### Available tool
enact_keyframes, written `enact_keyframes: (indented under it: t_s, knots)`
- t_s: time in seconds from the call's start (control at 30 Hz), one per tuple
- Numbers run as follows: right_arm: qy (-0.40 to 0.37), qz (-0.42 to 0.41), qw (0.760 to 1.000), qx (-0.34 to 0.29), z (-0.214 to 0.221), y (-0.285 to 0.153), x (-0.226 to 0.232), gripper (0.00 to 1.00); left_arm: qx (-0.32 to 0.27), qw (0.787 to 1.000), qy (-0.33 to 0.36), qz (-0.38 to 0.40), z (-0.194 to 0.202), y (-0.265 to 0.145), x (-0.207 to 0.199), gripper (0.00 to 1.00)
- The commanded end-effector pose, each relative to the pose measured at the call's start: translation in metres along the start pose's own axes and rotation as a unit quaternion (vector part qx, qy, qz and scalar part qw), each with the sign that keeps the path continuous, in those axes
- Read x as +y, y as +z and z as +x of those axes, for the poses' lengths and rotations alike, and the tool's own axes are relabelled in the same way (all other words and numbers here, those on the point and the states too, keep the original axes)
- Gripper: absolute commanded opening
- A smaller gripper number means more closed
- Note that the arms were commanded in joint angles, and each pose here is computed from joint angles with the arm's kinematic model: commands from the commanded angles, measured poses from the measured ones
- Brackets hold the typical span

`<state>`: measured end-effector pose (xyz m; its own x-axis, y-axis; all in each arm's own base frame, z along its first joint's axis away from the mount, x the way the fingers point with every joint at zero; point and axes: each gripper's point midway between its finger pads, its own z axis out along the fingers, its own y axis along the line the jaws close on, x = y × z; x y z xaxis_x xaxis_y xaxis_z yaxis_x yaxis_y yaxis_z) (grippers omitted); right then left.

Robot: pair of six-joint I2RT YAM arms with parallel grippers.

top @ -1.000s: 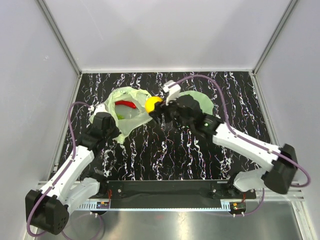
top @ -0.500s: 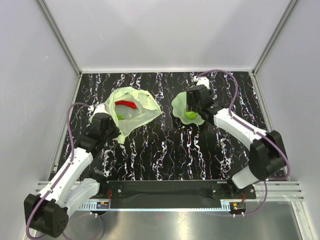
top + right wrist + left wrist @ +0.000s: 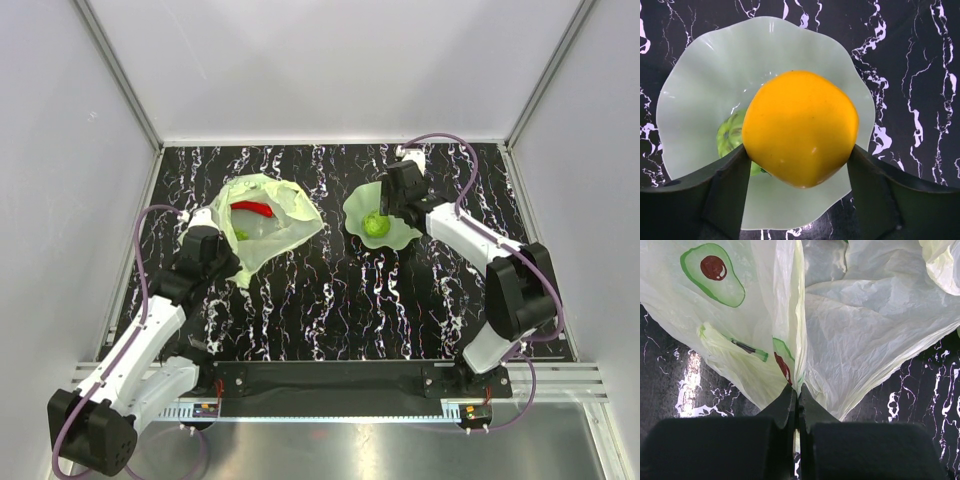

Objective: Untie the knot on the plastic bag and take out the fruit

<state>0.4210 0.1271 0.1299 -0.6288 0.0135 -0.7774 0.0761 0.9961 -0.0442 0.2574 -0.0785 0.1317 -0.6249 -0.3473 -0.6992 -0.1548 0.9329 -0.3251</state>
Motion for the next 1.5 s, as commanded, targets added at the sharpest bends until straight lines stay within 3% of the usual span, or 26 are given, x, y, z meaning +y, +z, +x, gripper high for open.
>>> enact_keyframes:
  t_s: [0.0,0.1,0.13,0.17,0.37,0.5,0.6,0.63,0.73,1.03,1.2,1.47]
  knots:
    - [0.01,-0.035,0.999,-0.013,-0.028,-0.013,0.012,0.79,-0.007,1.0,0.003,0.019,-0.007,-0.003,-0.008,0.0]
    - [0.017,-0.056,0.998,-0.018,-0.033,-0.028,0.015,0.86,0.002,1.0,0.003,0.019,-0.001,-0.001,-0.007,0.0]
    - [0.017,-0.058,0.998,-0.024,-0.033,-0.031,0.014,0.96,0.007,1.0,0.001,0.021,0.001,-0.001,-0.007,0.0]
    - [0.019,-0.061,0.997,-0.031,-0.036,-0.035,0.013,1.0,0.01,1.0,0.0,0.025,0.004,0.0,-0.008,0.0]
    - [0.016,-0.064,0.996,-0.062,-0.058,-0.064,0.003,1.0,0.028,0.999,-0.009,0.024,0.018,0.004,-0.005,0.0]
    - [0.019,-0.125,0.988,-0.085,-0.073,-0.089,0.022,1.0,0.028,0.999,-0.01,0.022,0.02,0.002,-0.003,0.0]
    - [-0.022,-0.248,0.963,-0.101,-0.072,-0.12,0.074,1.0,0.028,0.999,-0.012,0.021,0.022,0.002,-0.002,0.0]
    - [-0.058,-0.31,0.942,-0.112,-0.067,-0.142,0.11,1.0,0.028,0.999,-0.013,0.021,0.022,0.002,-0.001,0.0]
    - [-0.132,-0.374,0.909,-0.127,-0.05,-0.174,0.167,1.0,0.031,0.999,-0.016,0.019,0.024,0.003,-0.001,0.0]
    - [-0.181,-0.505,0.832,-0.14,-0.025,-0.204,0.253,0.84,0.01,1.0,-0.014,0.026,0.006,-0.007,-0.008,0.0]
    - [-0.227,-0.546,0.801,-0.092,0.0,-0.185,0.298,0.72,0.004,0.999,-0.013,0.032,-0.001,-0.01,-0.012,0.0]
    - [-0.263,-0.564,0.781,-0.061,0.027,-0.153,0.349,0.67,-0.006,0.999,0.017,0.048,-0.022,-0.019,-0.025,0.0]
